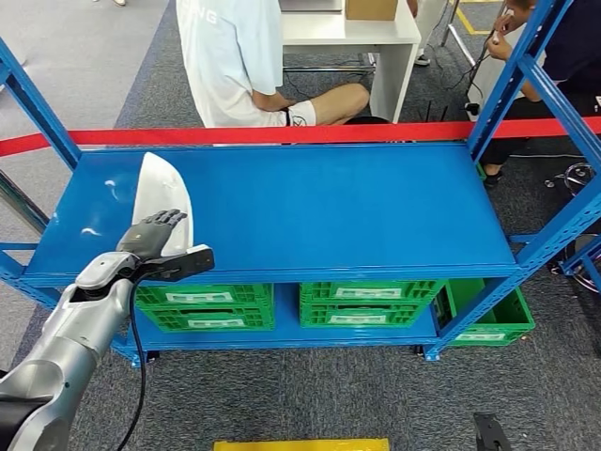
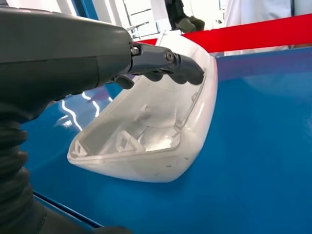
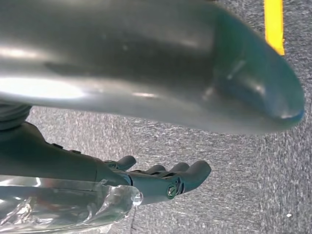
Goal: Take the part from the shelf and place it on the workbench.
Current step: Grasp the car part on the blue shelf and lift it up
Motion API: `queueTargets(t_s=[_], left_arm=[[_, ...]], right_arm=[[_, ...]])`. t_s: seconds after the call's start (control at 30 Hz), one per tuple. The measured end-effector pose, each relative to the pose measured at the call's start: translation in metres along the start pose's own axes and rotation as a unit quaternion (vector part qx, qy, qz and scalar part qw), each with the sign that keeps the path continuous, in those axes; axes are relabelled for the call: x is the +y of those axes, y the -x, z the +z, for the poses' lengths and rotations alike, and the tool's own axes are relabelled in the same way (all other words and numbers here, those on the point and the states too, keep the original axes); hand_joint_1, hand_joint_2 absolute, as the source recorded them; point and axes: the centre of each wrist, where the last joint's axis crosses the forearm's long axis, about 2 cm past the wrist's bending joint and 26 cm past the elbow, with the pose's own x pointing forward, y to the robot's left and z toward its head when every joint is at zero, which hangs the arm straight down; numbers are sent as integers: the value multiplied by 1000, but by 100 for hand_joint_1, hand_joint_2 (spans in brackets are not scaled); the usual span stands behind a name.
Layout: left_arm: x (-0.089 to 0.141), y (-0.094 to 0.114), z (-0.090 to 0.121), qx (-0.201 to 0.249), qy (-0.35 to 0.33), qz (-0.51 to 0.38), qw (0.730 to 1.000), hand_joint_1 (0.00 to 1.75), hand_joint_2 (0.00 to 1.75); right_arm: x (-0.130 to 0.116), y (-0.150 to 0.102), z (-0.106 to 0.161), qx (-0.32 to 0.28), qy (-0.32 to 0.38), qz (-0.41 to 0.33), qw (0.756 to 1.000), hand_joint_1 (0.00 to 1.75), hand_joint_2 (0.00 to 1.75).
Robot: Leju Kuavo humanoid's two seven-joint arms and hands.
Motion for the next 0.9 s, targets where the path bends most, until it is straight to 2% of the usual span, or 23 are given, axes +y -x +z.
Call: queueTargets(t_s=[0.63,0.67,0.73,0.8,0.87,0.9], left_arm=[[-5,-2,0,7,7,-3,1000,0,175],[-5,-2,0,7,7,-3,1000,8,175],[-5,-2,0,7,7,-3,1000,46,175],[-6,-2,0,8,10,-4,1000,122,175],[-7,-2,1,8,12,-4,1000,171,175],[-7,-2,1,8,13,-4,1000,175,175]], right_arm=[[-1,0,0,0,3,-19,1000,0,0],[-1,0,0,0,3,-19,1000,0,0],[-1,0,0,0,3,-19,1000,0,0],[-1,0,0,0,3,-19,1000,0,0],[-1,0,0,0,4,-20,1000,0,0],[-1,0,0,0,4,-20,1000,0,0]])
